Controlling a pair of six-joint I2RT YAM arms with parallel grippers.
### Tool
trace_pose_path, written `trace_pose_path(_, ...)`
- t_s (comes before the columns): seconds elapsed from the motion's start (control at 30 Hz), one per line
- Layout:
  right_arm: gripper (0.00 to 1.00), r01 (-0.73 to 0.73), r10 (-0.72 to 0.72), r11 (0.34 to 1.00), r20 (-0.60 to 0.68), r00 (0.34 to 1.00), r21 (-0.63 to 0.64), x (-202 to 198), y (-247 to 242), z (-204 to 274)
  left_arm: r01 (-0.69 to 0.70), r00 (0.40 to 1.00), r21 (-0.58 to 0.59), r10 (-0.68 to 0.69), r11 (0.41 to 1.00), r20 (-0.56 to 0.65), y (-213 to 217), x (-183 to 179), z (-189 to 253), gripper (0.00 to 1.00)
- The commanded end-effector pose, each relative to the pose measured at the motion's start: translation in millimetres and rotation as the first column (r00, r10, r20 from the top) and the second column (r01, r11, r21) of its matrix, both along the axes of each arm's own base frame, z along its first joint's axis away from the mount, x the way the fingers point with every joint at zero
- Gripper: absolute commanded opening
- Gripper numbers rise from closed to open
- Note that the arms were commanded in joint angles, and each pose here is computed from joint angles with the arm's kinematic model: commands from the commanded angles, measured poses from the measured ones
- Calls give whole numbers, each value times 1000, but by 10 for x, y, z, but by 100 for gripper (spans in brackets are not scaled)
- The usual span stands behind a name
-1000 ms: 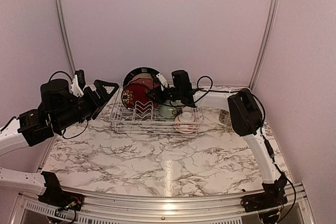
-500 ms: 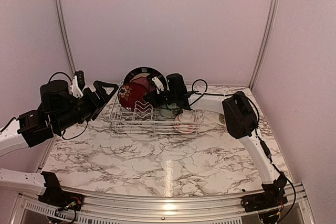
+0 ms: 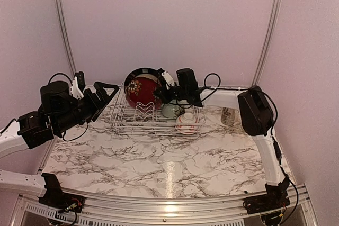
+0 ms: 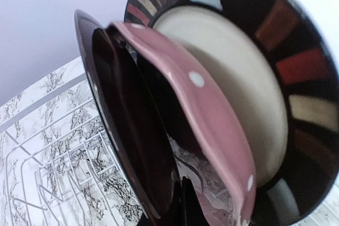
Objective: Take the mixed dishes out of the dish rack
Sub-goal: Pass from the right arm to the left
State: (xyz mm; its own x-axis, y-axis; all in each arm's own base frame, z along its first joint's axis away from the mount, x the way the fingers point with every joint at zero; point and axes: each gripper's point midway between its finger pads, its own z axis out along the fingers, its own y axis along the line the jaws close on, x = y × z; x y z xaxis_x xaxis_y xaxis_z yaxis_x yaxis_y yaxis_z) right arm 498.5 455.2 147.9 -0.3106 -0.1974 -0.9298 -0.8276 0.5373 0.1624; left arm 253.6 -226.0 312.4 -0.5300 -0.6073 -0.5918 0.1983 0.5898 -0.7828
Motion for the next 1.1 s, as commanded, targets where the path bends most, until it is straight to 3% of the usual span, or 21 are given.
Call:
trace_pose_path(0.0,0,-32,8,992,190,982,120,-146,22,1133,-16,1000,20,16,1000,0,14,37,-48,99)
trace_pose_path(0.27,0,29,-55,987,162,985,161,-382,-262,1512,-2,1000,25,2,1000,-28,-74,73,-153,99)
trace_pose_path(0.5,0,5,31,956,-120,992,295,-840,-577,1571,49,999,-17,-49,999,-14,-195,89,-129,99)
trace_pose_path(0.73,0,-25,249,878,-412,876,477,-1617,-953,1534,218,976,-206,-210,954,60,-350,69,-6,99)
trace_pose_path(0.83,0,-16,292,849,-444,847,528,-1829,-1067,1660,294,956,-264,-275,919,105,-424,57,36,99)
trace_pose_path(1.07,0,-63,381,824,-468,797,563,-2097,-940,1801,420,908,-282,-403,863,119,-780,105,53,93)
